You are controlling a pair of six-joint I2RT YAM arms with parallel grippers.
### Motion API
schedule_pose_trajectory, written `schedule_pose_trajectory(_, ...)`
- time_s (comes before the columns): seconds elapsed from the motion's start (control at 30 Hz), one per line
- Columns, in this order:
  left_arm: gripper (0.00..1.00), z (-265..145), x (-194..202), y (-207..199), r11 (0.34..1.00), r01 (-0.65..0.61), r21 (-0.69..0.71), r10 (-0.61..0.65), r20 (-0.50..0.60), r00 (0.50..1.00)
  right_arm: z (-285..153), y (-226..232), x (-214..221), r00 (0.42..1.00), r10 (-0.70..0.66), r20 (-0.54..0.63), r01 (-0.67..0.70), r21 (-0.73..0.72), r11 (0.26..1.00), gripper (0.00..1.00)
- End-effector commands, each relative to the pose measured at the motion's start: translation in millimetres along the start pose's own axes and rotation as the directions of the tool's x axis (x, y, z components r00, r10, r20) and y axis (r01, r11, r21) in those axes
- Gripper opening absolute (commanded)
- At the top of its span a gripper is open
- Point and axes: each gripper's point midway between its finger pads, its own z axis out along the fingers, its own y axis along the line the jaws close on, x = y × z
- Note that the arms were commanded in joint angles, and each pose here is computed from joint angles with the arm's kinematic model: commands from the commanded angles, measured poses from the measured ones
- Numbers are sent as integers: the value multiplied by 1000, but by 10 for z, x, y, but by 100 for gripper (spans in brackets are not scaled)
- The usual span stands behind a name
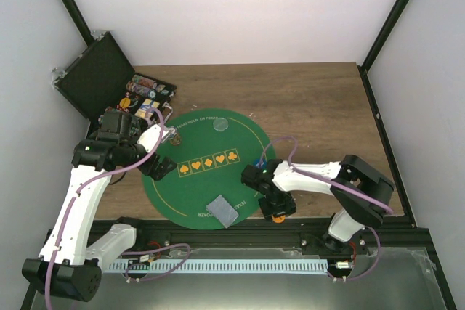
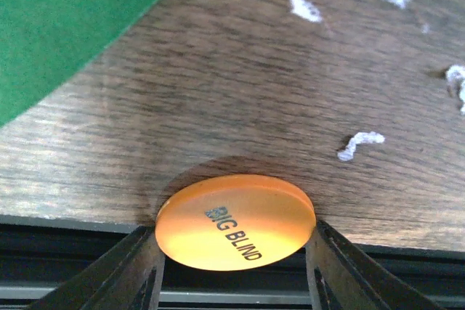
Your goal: Distribute texas hold em gaming equipment
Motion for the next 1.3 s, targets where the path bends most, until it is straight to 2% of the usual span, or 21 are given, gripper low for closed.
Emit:
schedule_pose_trajectory(0.0,100,-99,-61,-43,1000,-22,3,22,32,999,124,33,-102,999,-4,44,4,12,1000,50)
schedule_pose_trajectory(0.23,100,-103,-70,-51,1000,-20,7,20,36,999,-61,27,-120,996,5,90,-5,-1,1000,39)
schedule_pose_trajectory(0.43,100,-91,-58,-43,1000,-15,4,15,32,999,-304,30,-150,990,5,139,-3,-15,1000,38)
schedule_pose_trajectory(0.6,99,-70,-57,38,999,6,-32,-6,24,1000,-634,170,-311,976,-45,214,55,-44,998,38)
schedule_pose_trajectory(0.77,100,-66,-59,218,991,58,-122,-54,30,998,-1149,716,-755,913,-156,377,227,-149,962,36)
schedule_pose_trajectory(0.87,100,-165,-81,440,968,132,-215,-121,64,991,-1492,1270,-933,838,-248,485,377,-187,907,36)
schedule_pose_trajectory(0.93,100,-264,-109,568,948,182,-263,-159,107,981,-1569,1632,-985,789,-324,521,470,-173,866,36)
schedule_pose_trajectory(1.1,100,-426,-143,835,890,258,-376,-208,169,964,-1417,2294,-1087,711,-467,525,597,-102,795,36)
schedule_pose_trajectory(1.27,99,-509,-137,994,846,291,-446,-226,195,954,-962,2490,-1158,694,-570,439,630,14,777,36)
